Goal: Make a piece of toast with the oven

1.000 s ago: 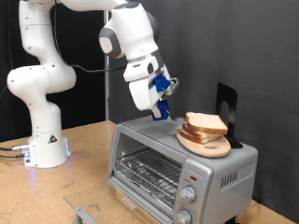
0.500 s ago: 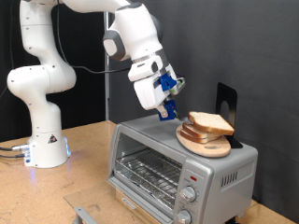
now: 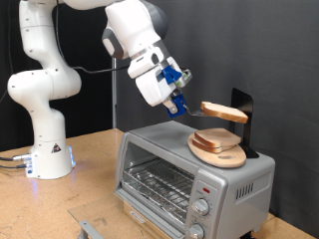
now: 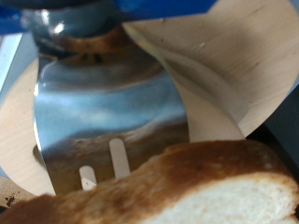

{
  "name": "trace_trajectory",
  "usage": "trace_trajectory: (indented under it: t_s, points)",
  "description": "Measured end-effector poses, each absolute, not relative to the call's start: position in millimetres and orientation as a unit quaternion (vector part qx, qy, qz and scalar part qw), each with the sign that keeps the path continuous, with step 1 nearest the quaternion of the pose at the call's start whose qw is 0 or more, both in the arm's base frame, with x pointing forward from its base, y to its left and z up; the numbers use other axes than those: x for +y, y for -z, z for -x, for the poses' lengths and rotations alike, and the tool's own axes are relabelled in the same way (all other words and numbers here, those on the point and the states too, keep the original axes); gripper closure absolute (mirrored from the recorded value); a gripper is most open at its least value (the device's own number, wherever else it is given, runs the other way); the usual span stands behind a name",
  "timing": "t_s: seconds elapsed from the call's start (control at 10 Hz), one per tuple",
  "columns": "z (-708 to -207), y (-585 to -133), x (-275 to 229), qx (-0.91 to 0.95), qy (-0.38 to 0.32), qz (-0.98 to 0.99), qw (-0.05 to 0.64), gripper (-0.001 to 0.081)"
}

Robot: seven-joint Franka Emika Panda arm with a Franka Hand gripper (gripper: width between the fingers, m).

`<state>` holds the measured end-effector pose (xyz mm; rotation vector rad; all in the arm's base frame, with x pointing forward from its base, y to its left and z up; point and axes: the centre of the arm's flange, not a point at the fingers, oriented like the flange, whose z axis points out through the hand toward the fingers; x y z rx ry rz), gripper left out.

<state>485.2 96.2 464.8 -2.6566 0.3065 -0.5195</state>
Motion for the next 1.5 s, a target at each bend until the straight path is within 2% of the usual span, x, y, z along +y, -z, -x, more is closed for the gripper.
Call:
trace_trajectory:
  t_s: [0.7,1.5]
  points:
    - [-453.9,-472.5,73.2,0.12,0.184,0.953,0.208,0.0474]
    - [-403.0,-477.0,-42.4,0.135,0.192,0.942,0.241,0.0474]
